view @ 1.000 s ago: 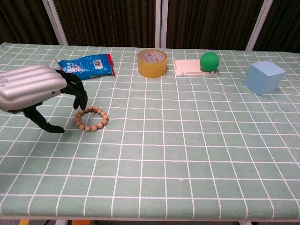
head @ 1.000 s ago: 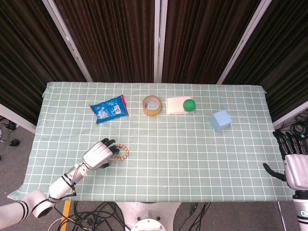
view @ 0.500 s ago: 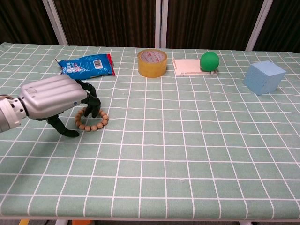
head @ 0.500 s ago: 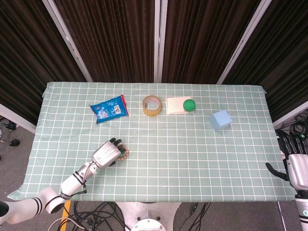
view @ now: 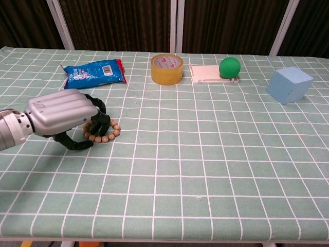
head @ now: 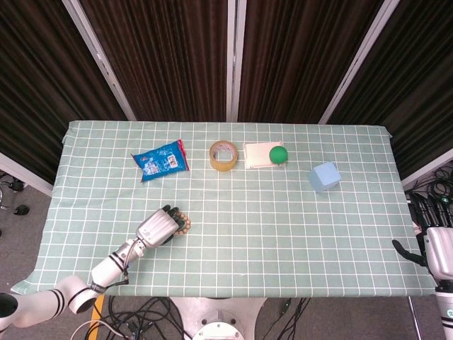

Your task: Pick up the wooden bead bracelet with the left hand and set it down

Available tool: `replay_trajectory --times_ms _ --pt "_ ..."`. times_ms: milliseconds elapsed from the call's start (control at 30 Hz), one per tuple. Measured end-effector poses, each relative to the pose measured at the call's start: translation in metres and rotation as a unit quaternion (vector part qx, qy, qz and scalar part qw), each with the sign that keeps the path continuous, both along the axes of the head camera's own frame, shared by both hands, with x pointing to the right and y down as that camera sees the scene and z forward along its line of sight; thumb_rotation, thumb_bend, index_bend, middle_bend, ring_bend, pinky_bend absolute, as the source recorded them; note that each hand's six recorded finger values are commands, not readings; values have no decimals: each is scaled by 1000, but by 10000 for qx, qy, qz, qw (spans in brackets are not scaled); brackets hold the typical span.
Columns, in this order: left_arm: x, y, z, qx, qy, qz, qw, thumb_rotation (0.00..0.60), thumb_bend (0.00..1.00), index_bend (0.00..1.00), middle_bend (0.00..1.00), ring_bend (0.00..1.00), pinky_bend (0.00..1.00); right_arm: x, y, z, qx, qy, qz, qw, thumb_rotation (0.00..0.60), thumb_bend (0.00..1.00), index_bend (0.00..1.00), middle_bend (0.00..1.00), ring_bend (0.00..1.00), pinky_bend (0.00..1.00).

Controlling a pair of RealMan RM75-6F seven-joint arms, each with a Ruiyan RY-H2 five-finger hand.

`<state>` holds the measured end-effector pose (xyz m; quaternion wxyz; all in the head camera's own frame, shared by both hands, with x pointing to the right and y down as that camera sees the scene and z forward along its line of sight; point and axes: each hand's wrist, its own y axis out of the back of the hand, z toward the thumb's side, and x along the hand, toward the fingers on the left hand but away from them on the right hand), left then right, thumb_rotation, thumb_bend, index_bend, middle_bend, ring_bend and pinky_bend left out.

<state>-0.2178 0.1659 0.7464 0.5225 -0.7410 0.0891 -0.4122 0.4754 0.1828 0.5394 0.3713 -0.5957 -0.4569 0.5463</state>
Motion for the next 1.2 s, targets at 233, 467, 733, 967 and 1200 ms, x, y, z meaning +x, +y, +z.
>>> replay_trajectory --times_ms 233,467,733,967,1200 --pt "0 3 3 -62 -22 39 10000 600 358 525 555 290 339 1 0 2 -15 -20 17 10000 600 101 0 85 0 0" --pt "-3 -1 -2 -266 385 -398 9981 600 407 557 584 311 346 0 -1 -1 43 -31 8 10000 600 101 0 85 0 0" --pt "-14 -17 -23 -1467 1995 -2012 9477 600 431 558 593 328 361 0 0 -4 110 -48 -6 9999 600 101 0 85 0 0" --pt "-27 -30 -39 -3089 3573 -3667 8015 600 461 558 613 387 389 -2 0 -5 133 -58 -46 9999 600 101 0 85 0 0" --pt "-35 -22 -39 -4636 4036 -4871 6204 600 470 548 612 390 410 -3 -2 -7 161 -51 -76 9998 600 101 0 85 0 0"
